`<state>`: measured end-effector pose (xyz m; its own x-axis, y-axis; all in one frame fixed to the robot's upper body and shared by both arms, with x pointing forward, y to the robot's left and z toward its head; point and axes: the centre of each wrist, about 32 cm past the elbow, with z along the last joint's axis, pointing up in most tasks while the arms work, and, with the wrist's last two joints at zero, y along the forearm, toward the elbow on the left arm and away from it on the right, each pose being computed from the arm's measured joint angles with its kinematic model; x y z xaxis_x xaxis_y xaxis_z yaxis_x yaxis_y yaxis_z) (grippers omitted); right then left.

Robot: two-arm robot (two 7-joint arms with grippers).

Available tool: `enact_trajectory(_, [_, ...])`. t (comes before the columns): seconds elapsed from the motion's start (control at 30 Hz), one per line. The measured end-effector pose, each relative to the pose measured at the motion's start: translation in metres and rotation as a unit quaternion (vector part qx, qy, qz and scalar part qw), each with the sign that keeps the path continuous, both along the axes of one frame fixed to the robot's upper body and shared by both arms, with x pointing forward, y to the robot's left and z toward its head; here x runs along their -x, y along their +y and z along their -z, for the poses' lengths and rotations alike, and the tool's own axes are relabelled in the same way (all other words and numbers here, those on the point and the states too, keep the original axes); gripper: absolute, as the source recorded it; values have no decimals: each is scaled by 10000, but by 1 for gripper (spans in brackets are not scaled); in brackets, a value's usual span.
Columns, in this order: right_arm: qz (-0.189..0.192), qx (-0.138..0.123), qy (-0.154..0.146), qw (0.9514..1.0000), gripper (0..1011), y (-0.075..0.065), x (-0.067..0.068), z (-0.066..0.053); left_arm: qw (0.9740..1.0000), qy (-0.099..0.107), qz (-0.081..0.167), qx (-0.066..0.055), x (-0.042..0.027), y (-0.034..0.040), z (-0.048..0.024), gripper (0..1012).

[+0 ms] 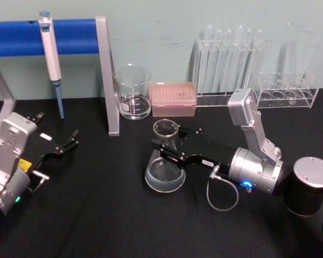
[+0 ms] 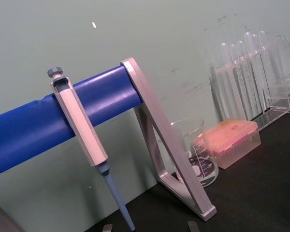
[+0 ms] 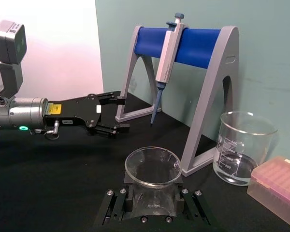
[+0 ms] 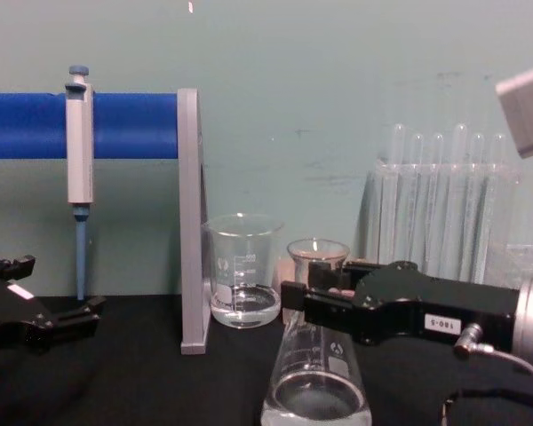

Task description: Grasp the erlenmeyer flask with one hand, shake it three times, then place it back.

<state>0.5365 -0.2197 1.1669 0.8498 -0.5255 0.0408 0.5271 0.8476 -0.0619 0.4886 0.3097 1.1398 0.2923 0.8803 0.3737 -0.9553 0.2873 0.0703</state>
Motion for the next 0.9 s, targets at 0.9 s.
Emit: enact_trajectory(0.9, [-126,21,156,9998,449,40,-42,122,10000,0,0,0,0,0,0,1001])
